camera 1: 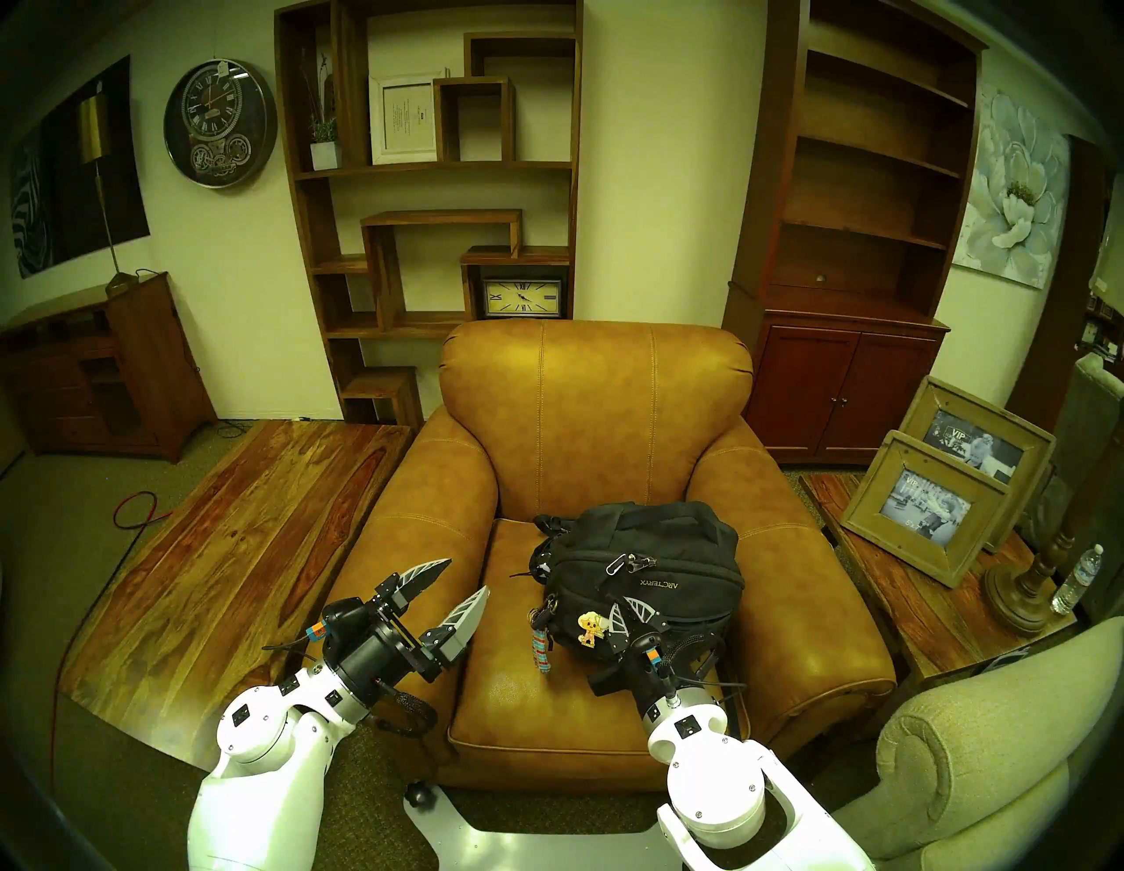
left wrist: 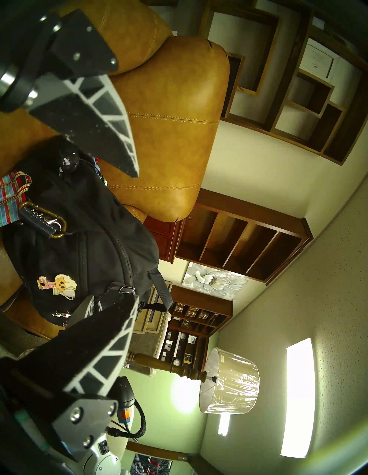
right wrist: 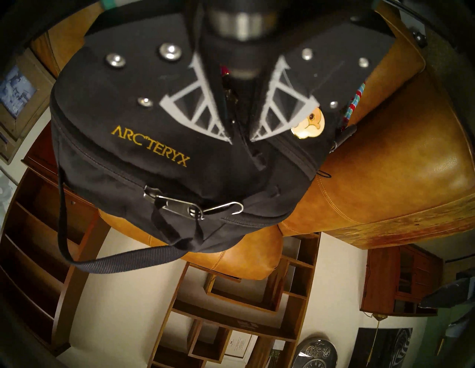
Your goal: Close a bag with a zipper
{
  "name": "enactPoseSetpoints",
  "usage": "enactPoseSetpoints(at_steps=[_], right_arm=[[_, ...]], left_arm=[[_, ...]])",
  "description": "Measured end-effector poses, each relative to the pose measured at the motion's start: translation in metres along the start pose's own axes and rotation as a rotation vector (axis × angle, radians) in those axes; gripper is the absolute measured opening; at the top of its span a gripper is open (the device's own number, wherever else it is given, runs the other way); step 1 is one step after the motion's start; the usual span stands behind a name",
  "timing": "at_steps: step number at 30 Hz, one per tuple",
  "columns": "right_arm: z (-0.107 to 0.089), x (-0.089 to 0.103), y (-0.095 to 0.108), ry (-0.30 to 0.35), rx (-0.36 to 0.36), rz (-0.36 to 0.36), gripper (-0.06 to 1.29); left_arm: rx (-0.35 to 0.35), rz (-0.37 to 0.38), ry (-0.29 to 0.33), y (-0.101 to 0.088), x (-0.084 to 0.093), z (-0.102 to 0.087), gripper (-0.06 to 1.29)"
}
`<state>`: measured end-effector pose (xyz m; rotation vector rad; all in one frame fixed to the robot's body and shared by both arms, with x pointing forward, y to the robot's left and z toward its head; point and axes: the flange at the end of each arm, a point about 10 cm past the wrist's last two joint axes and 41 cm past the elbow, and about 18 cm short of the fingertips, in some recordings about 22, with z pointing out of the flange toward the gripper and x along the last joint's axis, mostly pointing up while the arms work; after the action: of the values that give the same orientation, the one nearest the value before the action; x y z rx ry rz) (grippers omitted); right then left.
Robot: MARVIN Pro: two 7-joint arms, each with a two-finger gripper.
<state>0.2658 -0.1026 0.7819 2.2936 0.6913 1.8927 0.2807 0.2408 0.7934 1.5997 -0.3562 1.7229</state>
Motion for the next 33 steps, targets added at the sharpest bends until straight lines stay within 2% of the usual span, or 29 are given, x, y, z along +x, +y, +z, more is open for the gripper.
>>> enactPoseSetpoints(at_steps=[7, 9, 10, 13, 15, 20, 25, 33], right_arm=[[-0.009, 0.0, 0.003, 0.012, -0.027, -0.025, 0.33], [-0.014, 0.0, 0.004, 0.021, -0.04, -0.028, 0.2], [-0.016, 0.0, 0.004, 0.022, -0.046, -0.03, 0.09], [-0.022, -0.002, 0.005, 0.024, -0.06, -0.03, 0.06], [-0.026, -0.004, 0.005, 0.023, -0.068, -0.025, -0.03], [-0.033, -0.009, 0.007, 0.027, -0.105, -0.014, -0.03], [-0.037, -0.014, 0.011, 0.062, -0.17, -0.014, -0.03], [-0.04, -0.019, 0.015, 0.069, -0.21, -0.016, -0.03]], left_arm=[[0.0, 0.0, 0.0, 0.0, 0.0, 0.0, 1.27], [-0.001, 0.0, 0.0, 0.0, 0.0, 0.0, 1.27], [-0.001, -0.001, 0.0, 0.0, 0.0, 0.0, 1.27], [-0.001, -0.001, 0.0, 0.0, 0.0, 0.0, 1.27], [-0.001, -0.001, 0.0, 0.0, 0.0, 0.0, 1.27], [0.0, -0.001, 0.0, 0.0, 0.0, 0.0, 1.27], [0.0, -0.001, 0.0, 0.0, 0.0, 0.0, 1.27], [0.0, -0.002, 0.0, 0.0, 0.0, 0.0, 1.27]])
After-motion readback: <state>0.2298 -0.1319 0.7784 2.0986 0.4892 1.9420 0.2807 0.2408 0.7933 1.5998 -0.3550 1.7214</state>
